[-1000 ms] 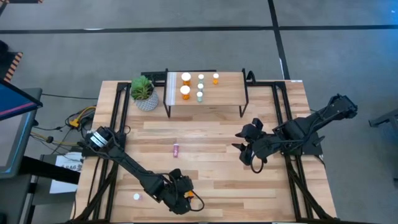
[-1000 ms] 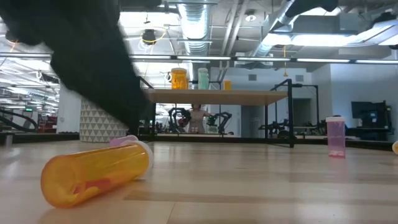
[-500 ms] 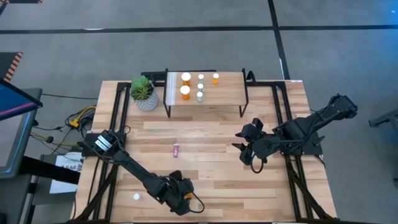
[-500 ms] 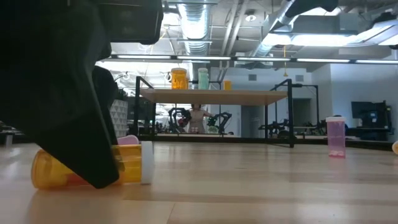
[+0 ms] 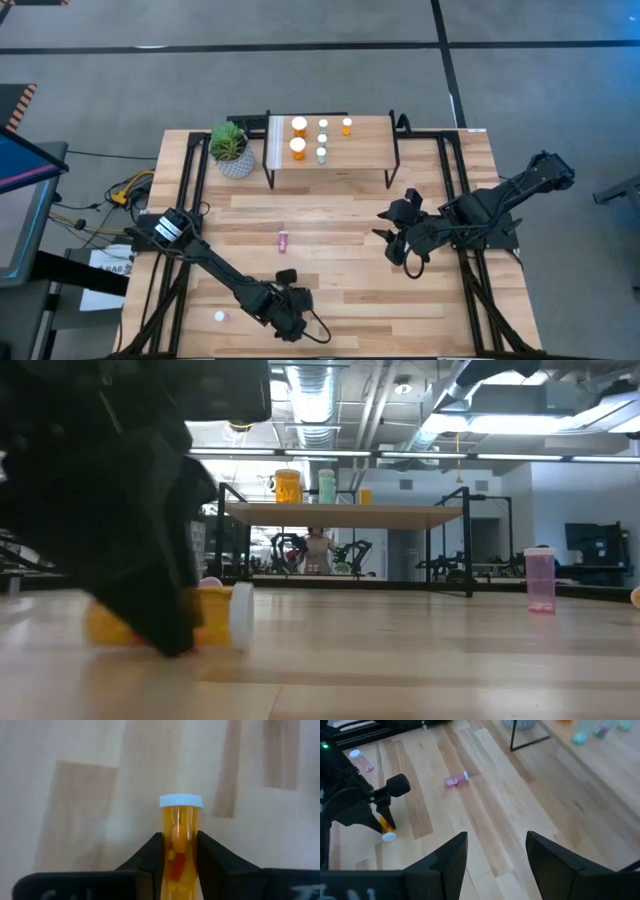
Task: Pick and place medicine bottles onto shelf by color
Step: Put the small orange pill bottle on the shelf aligned with the other small orange pill bottle
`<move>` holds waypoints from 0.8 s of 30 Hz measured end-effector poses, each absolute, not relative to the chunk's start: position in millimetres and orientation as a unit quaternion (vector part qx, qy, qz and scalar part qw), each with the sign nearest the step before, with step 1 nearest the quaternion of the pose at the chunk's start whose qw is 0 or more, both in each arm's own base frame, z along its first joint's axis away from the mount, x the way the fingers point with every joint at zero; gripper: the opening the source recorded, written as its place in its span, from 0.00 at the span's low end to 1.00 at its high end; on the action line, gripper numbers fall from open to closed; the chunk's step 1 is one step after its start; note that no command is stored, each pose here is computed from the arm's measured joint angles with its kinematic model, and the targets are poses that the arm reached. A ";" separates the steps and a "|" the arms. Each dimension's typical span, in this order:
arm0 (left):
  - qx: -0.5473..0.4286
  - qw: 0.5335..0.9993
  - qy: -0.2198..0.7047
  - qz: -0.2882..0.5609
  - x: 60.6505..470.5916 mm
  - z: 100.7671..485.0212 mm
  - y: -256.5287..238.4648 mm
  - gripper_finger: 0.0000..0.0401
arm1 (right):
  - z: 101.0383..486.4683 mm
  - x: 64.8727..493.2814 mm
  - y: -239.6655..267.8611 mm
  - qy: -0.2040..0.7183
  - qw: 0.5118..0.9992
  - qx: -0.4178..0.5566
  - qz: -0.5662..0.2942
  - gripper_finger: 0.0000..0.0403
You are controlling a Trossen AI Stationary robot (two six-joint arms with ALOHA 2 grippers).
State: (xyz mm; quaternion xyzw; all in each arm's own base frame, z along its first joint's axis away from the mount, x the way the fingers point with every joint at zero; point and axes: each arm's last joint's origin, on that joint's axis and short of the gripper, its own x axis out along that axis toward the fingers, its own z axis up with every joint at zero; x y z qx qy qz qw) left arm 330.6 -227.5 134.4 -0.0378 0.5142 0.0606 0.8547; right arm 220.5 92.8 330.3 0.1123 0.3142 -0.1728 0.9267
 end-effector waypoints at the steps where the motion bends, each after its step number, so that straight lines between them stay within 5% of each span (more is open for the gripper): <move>1: -0.021 0.859 0.508 0.064 330.3 137.6 -226.4 0.15 | 330.9 220.5 94.0 0.309 0.929 0.107 -0.173 0.55; 11: 0.055 0.940 0.326 0.083 306.1 216.5 -215.8 0.23 | 320.4 213.2 122.0 0.238 0.952 0.029 -0.189 0.55; 18: -0.006 0.989 0.135 -0.054 285.3 238.6 -195.5 0.21 | 279.4 210.4 139.6 0.186 0.969 0.040 -0.159 0.55; 24: -0.043 0.988 -0.056 -0.138 278.1 254.2 -161.1 0.22 | 268.1 212.2 149.6 0.074 0.991 0.047 -0.099 0.55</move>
